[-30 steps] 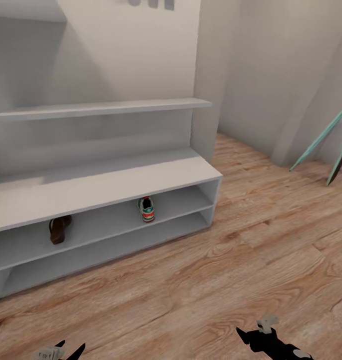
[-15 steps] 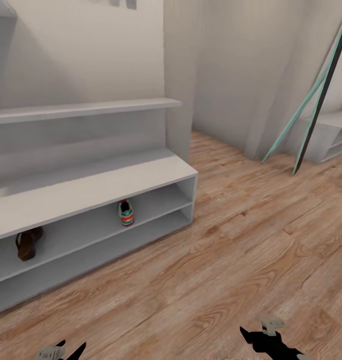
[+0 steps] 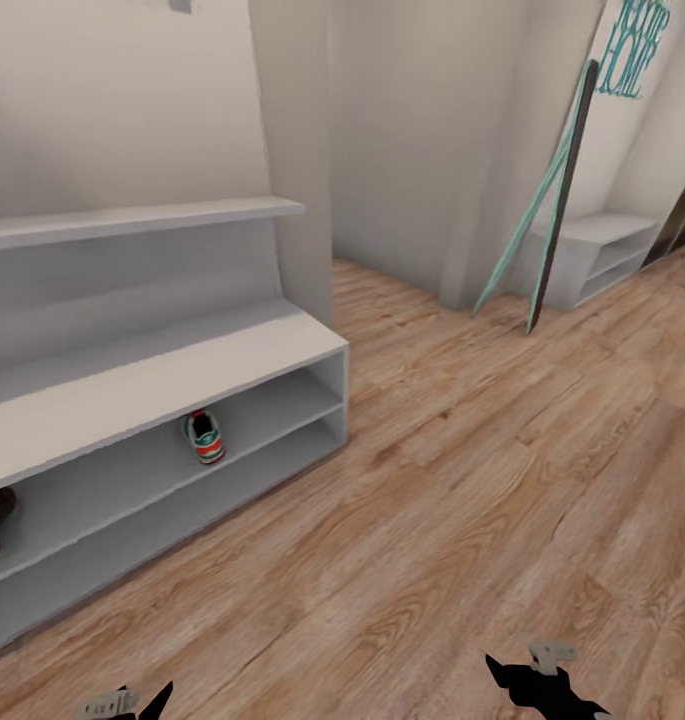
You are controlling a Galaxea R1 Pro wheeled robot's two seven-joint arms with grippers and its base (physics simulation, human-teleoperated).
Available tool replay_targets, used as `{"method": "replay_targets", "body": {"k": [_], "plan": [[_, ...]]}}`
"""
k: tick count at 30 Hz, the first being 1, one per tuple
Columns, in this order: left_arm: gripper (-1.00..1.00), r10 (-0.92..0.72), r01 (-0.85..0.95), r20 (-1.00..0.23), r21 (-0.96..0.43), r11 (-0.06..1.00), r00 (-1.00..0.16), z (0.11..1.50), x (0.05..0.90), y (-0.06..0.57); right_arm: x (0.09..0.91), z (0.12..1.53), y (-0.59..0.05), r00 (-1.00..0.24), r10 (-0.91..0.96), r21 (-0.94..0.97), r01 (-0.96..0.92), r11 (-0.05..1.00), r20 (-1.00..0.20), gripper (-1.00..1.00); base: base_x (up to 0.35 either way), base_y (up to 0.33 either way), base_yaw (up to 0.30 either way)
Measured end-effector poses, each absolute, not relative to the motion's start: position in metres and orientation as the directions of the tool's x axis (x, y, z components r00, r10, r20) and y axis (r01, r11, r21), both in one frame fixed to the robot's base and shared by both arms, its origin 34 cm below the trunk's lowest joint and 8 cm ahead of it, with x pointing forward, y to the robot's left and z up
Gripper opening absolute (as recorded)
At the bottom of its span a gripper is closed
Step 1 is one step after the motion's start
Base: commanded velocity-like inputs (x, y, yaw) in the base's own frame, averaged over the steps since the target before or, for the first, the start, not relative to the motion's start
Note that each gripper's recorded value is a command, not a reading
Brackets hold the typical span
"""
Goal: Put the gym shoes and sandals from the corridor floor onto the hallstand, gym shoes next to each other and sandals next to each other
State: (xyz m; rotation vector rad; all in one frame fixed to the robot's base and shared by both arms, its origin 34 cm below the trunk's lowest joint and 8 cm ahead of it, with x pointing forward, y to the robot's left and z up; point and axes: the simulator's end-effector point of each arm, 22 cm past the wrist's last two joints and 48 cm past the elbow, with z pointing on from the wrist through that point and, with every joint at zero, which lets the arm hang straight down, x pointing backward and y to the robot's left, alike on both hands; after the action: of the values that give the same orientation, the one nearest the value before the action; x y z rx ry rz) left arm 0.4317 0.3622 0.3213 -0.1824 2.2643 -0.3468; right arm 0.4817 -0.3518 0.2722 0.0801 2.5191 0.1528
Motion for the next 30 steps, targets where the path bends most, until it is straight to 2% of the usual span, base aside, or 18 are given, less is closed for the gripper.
{"method": "replay_targets", "body": {"k": [12, 30], "plan": [[1.00, -0.239, -0.017, -0.716, -0.302, 0.953, -0.656, 0.3209, 0.4313, 0.3625, 0.4817, 0.2726, -0.3522, -0.813, 0.094, 0.128, 0.024, 0.992, -0.574, 1.00, 0.295, -0.028, -0.300], [1.00, -0.239, -0.018, -0.715, -0.302, 0.953, -0.657, 0.3204, 0.4307, 0.3625, 0.4817, 0.2725, -0.3520, -0.813, 0.094, 0.128, 0.024, 0.991, -0.574, 1.00, 0.302, -0.129, -0.300]]}}
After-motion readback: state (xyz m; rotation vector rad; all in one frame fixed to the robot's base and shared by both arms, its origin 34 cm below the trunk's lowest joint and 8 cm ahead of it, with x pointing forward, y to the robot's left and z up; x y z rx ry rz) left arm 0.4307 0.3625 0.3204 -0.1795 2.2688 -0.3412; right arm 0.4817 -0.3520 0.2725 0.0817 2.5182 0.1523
